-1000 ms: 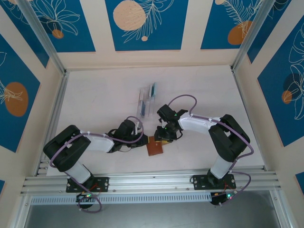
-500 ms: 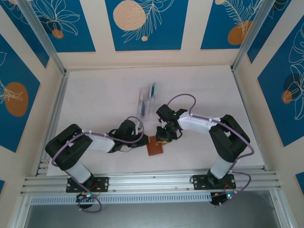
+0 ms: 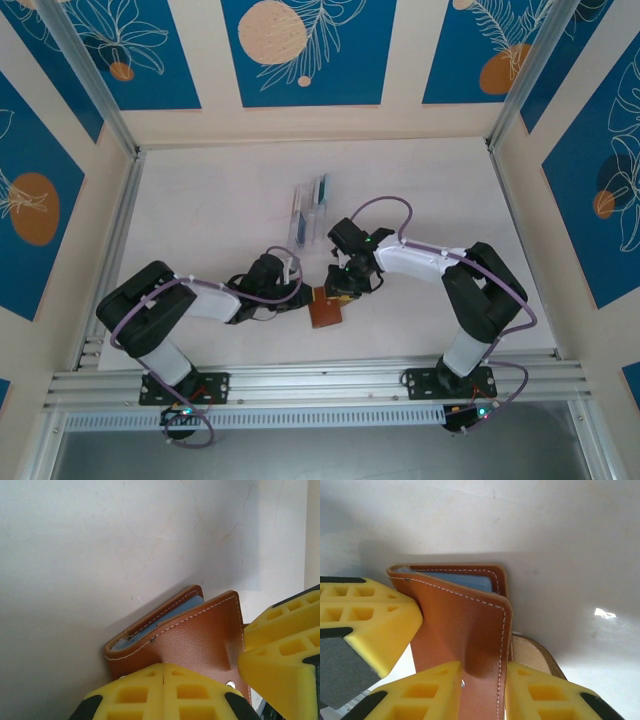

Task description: Put the credit cards into the card holder

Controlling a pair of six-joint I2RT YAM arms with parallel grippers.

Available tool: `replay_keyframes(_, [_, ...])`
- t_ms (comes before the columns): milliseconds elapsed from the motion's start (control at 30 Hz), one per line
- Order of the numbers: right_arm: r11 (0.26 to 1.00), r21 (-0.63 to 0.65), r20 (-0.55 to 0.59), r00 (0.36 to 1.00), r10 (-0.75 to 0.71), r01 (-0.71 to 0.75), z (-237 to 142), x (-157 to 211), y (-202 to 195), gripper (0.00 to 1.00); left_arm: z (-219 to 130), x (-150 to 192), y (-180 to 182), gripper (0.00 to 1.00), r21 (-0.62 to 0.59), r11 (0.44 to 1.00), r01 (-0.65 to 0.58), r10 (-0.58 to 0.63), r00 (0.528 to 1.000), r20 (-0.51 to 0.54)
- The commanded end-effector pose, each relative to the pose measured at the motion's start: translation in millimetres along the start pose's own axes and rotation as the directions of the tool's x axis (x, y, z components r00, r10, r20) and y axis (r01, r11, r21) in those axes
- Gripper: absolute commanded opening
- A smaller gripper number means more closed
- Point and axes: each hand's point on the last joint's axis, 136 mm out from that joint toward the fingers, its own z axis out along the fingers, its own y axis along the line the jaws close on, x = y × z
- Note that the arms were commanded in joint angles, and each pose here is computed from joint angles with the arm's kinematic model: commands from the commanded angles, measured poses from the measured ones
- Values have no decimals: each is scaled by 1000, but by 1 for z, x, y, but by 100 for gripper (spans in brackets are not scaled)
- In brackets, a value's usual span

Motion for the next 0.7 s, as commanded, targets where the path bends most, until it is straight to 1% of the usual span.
replay_keyframes(0, [957,-281,-16,997,-81,74,-2,0,61,26,7,34,44,0,-149,987,55,-67,995,-79])
replay_keyframes(167, [945,-320,-4,997,-71,66,-8,-1,63,16,8,35,43,0,-140,988,57,-68,995,-75])
replay_keyframes(300, [924,-378,22,999,-45,50,-20,-5,63,5,8,34,41,0,-133,990,56,-66,995,-72])
replay_keyframes(367, [914,-404,42,999,-35,49,-29,-7,62,1,7,32,38,0,-125,991,53,-62,995,-72])
replay_keyframes(533, [890,-450,97,995,-29,70,-51,-9,64,0,7,28,23,0,-79,996,37,-42,996,-74])
replay_keyframes(667, [906,-419,133,991,-14,69,-59,-10,54,0,5,20,0,0,-16,1000,12,-13,997,-73])
